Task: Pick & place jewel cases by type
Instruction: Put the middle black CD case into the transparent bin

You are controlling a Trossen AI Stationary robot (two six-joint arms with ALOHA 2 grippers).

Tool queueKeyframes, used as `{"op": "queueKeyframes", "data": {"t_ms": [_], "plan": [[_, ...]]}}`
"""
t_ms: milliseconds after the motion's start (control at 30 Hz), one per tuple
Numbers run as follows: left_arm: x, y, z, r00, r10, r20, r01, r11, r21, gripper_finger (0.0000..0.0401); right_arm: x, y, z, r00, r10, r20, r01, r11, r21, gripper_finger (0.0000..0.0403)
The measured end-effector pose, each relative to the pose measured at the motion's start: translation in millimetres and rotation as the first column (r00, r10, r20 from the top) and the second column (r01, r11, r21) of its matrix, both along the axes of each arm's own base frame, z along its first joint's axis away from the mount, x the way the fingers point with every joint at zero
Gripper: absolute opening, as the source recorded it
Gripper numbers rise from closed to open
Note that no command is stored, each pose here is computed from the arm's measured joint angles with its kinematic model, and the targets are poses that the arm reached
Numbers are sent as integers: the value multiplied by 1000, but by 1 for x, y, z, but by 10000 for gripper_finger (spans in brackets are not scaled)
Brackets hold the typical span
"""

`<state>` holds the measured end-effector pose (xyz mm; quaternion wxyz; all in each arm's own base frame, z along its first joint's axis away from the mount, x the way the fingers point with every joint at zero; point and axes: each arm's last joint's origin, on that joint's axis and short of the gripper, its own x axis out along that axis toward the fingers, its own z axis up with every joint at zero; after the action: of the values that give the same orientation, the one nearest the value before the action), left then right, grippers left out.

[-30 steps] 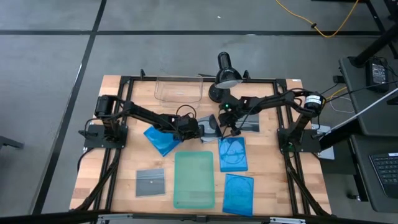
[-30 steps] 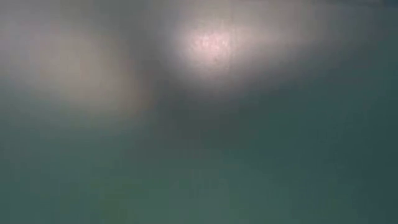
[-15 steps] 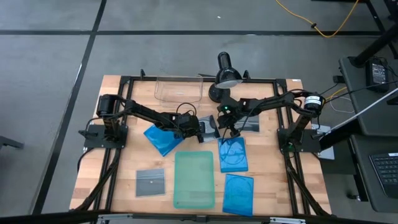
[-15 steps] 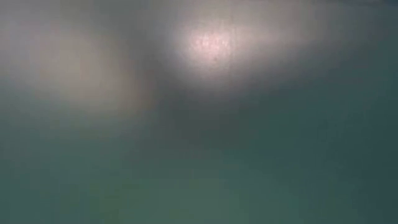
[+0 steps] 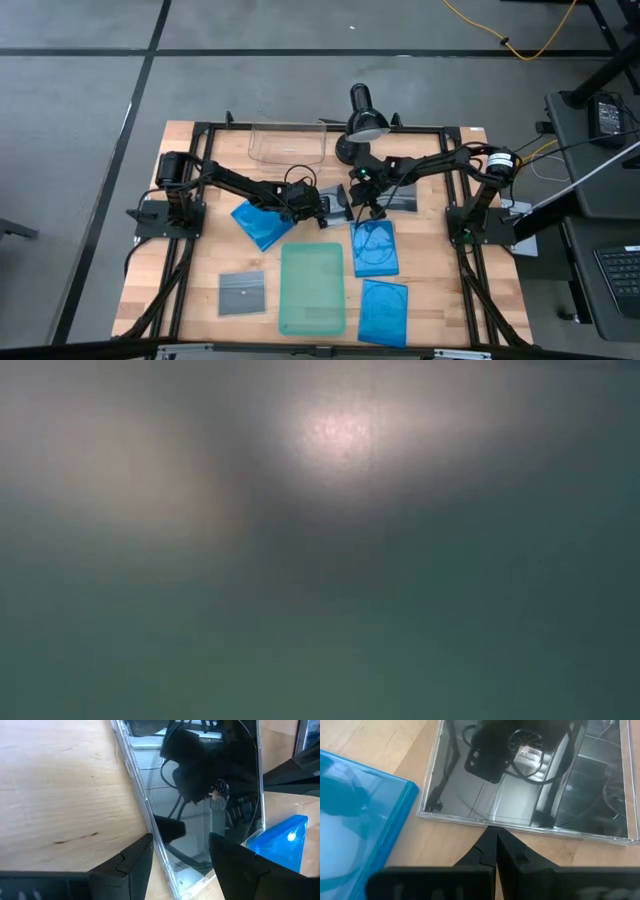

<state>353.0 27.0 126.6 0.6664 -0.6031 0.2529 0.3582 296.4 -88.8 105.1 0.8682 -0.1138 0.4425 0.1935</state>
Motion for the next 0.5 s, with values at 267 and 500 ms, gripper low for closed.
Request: {"op": "queueKeyframes", "data": {"t_ms": [267, 500], "plan": [[0, 1, 3, 1000, 0, 4, 0, 999, 42, 185, -2, -6, -1, 1000, -14, 7, 14, 1000, 18, 5], [-3, 4, 14, 999, 28, 21, -30, 995, 97, 185, -3, -9, -2, 1000, -17, 13, 16, 999, 30, 5]]}}
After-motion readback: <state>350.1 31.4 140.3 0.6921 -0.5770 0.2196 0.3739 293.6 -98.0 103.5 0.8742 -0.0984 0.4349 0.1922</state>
